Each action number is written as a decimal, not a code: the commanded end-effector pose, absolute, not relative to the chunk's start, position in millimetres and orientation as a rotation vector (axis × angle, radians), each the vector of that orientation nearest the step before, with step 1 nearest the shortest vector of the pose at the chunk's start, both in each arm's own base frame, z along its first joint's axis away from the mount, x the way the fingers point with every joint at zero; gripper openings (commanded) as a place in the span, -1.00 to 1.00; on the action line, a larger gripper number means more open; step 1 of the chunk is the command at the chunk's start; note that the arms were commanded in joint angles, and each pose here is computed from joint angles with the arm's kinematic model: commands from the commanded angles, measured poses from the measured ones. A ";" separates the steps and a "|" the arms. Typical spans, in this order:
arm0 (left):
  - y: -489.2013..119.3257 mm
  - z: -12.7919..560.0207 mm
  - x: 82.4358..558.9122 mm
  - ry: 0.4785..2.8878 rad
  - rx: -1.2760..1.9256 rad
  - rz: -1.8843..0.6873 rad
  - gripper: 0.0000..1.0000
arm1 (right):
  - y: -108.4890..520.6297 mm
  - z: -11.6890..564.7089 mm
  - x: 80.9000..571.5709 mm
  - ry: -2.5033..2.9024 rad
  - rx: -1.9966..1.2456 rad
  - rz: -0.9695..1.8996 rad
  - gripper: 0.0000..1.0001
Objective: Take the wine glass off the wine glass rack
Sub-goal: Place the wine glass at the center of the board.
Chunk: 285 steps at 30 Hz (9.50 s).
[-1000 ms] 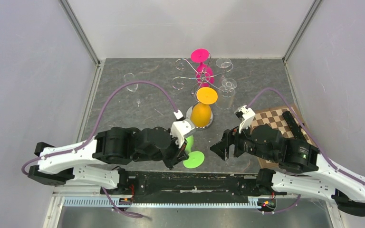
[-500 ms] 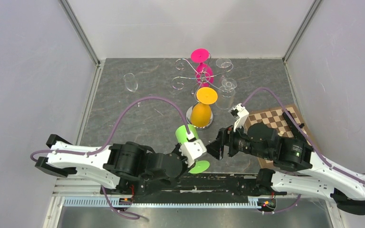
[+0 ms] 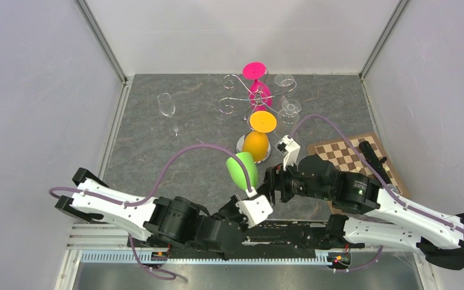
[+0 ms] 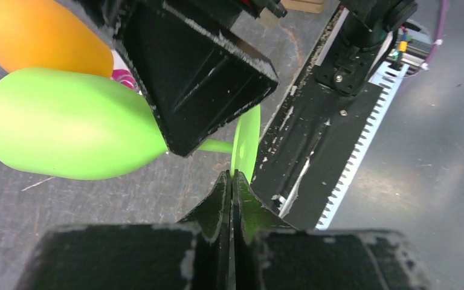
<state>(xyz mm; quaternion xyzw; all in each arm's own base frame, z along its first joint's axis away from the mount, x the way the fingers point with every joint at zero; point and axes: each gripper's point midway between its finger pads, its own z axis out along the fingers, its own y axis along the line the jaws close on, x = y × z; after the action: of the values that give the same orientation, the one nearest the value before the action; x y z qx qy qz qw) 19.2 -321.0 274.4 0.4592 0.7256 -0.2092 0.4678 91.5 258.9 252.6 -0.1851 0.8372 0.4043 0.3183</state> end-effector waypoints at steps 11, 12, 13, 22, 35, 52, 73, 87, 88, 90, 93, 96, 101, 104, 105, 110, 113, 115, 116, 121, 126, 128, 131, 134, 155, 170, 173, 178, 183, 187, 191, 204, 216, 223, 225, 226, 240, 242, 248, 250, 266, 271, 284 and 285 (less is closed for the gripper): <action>-321.2 291.4 29.9 1.646 1.024 -0.392 -0.95 | 277.7 241.1 86.3 2.231 -0.548 1.171 0.41; -321.8 291.7 29.0 1.644 1.021 -0.398 -0.95 | 278.6 240.6 86.6 2.232 -0.547 1.177 0.37; -321.7 291.2 29.1 1.642 1.017 -0.396 -0.95 | 279.8 239.7 86.2 2.234 -0.550 1.185 0.32; -316.7 290.3 32.5 1.637 0.987 -0.383 -0.95 | 287.6 235.4 84.4 2.247 -0.578 1.229 -0.30; -301.3 294.2 37.8 1.656 0.938 -0.432 -0.95 | 298.3 233.3 83.0 2.247 -0.611 1.281 -1.00; -299.0 277.8 24.0 1.710 1.003 -0.524 0.03 | 299.5 230.1 82.9 2.200 -0.665 1.288 -1.00; -309.1 265.5 49.4 1.861 0.890 -0.805 0.35 | 251.3 184.2 118.5 2.088 -0.862 0.811 -1.00; -295.5 273.2 90.6 1.987 0.662 -1.017 0.39 | 242.2 178.2 136.4 1.955 -1.048 0.621 -1.00; -293.8 274.5 93.7 1.994 0.641 -1.028 0.39 | 242.0 177.8 136.4 1.948 -1.063 0.615 -1.00; -289.4 276.1 100.8 2.015 0.591 -1.043 0.39 | 241.0 175.3 136.5 1.930 -1.104 0.595 -1.00; -283.5 279.3 108.5 2.041 0.522 -1.088 0.39 | 237.4 172.4 139.1 1.902 -1.158 0.550 -1.00; -275.1 282.8 117.9 2.055 0.437 -1.120 0.39 | 236.1 173.4 141.4 1.868 -1.200 0.519 -1.00; -259.3 281.1 133.2 2.105 0.289 -1.150 0.39 | 233.7 174.2 144.1 1.825 -1.262 0.474 -1.00; -251.9 273.2 142.1 2.147 0.192 -1.170 0.38 | 233.3 174.7 143.2 1.793 -1.307 0.464 -1.00; -249.4 271.5 145.6 2.152 0.157 -1.179 0.38 | 233.1 175.2 143.0 1.782 -1.320 0.460 -1.00; -240.9 263.4 155.9 2.168 0.010 -1.273 0.37 | 231.5 180.6 144.5 1.731 -1.346 0.441 -1.00; -237.4 255.1 159.0 2.194 -0.050 -1.305 0.34 | 232.9 188.1 144.1 1.693 -1.351 0.449 -1.00; -237.6 252.3 159.7 2.197 -0.072 -1.336 0.34 | 235.1 194.4 142.0 1.657 -1.365 0.466 -1.00; -237.4 249.6 160.1 2.202 -0.085 -1.346 0.33 | 236.4 197.6 140.7 1.639 -1.371 0.477 -1.00; -238.0 246.7 159.4 2.204 -0.113 -1.395 0.33 | 241.9 208.5 139.0 1.588 -1.374 0.506 -1.00; -239.1 240.5 157.0 2.217 -0.131 -1.428 0.33 | 246.9 219.1 141.9 1.556 -1.361 0.510 -1.00; -240.3 236.1 155.9 2.228 -0.141 -1.447 0.32 | 250.6 224.5 141.8 1.539 -1.358 0.522 -1.00; -241.4 232.2 154.3 2.239 -0.151 -1.467 0.30 | 255.6 232.4 141.8 1.513 -1.355 0.538 -1.00; -240.6 231.1 153.6 2.238 -0.154 -1.470 0.28 | 259.2 237.5 140.9 1.501 -1.357 0.546 -1.00; -239.6 224.9 148.8 2.259 -0.141 -1.496 -0.95 | 273.2 239.7 147.8 1.500 -1.340 0.511 -1.00; -217.0 231.3 155.7 2.294 -0.113 -1.248 -0.95 | 265.3 234.4 154.6 1.553 -1.269 0.475 -0.19; -207.5 234.5 158.0 2.306 -0.103 -1.158 -0.95 | 259.2 239.1 155.8 1.550 -1.240 0.463 -0.13; -189.6 237.0 161.0 2.352 -0.071 -0.984 -0.95 | 247.3 246.4 159.1 1.558 -1.183 0.433 -0.09; -157.3 244.3 174.8 2.360 -0.093 -0.711 -0.96 | 232.7 250.6 162.4 1.590 -1.126 0.392 -0.05; -137.2 251.3 187.9 2.351 -0.099 -0.531 -0.95 | 224.0 251.6 163.6 1.606 -1.091 0.374 0.00; -113.7 258.6 204.3 2.331 -0.118 -0.323 -0.95 | 219.2 247.6 160.9 1.627 -1.092 0.373 0.05; -97.5 256.5 263.8 2.349 -0.129 -0.048 -0.96 | 201.5 257.6 154.8 1.713 -0.988 0.400 0.26; -39.7 230.5 321.5 2.387 -0.328 0.049 -0.95 | 198.5 232.1 141.6 1.745 -0.949 0.495 0.29; -6.2 220.6 340.6 2.402 -0.442 0.076 -0.95 | 197.4 227.7 138.1 1.742 -0.943 0.519 0.30; 1.7 213.4 344.1 2.417 -0.465 0.091 -0.95 | 197.0 224.9 137.3 1.744 -0.945 0.521 0.30; 5.0 210.0 346.1 2.421 -0.479 0.090 -0.95 | 196.9 223.7 137.3 1.744 -0.946 0.520 0.30; 26.1 185.6 362.5 2.439 -0.531 0.149 -0.96 | 193.8 217.3 134.3 1.740 -0.926 0.543 0.31; 26.5 180.1 363.5 2.454 -0.529 0.156 -0.95 | 193.3 218.9 134.5 1.737 -0.922 0.543 0.31; 40.5 173.2 364.9 2.459 -0.567 0.180 -0.95 | 192.8 222.2 135.0 1.749 -0.889 0.554 0.32; 42.3 171.9 364.7 2.462 -0.565 0.187 -0.95 | 192.8 221.5 135.2 1.752 -0.888 0.552 0.34; 40.4 162.8 365.4 2.498 -0.534 0.177 -0.72 | 191.6 219.6 141.8 1.772 -0.847 0.522 0.42; 38.8 164.3 365.0 2.498 -0.523 0.167 -0.42 | 192.2 220.5 143.1 1.776 -0.835 0.521 0.45; 32.4 206.1 351.8 2.443 -0.495 0.108 0.19 | 179.4 239.9 163.2 1.794 -0.683 0.417 0.66; 30.8 210.7 349.6 2.435 -0.492 0.095 0.22 | 178.4 241.7 164.2 1.796 -0.674 0.411 0.70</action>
<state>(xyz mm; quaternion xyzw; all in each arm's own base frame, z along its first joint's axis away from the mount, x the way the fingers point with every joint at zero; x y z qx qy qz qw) 352.4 34.0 166.3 -0.2078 0.9381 0.0543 0.2719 151.7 182.4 205.4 -0.3392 0.7685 0.1726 0.5144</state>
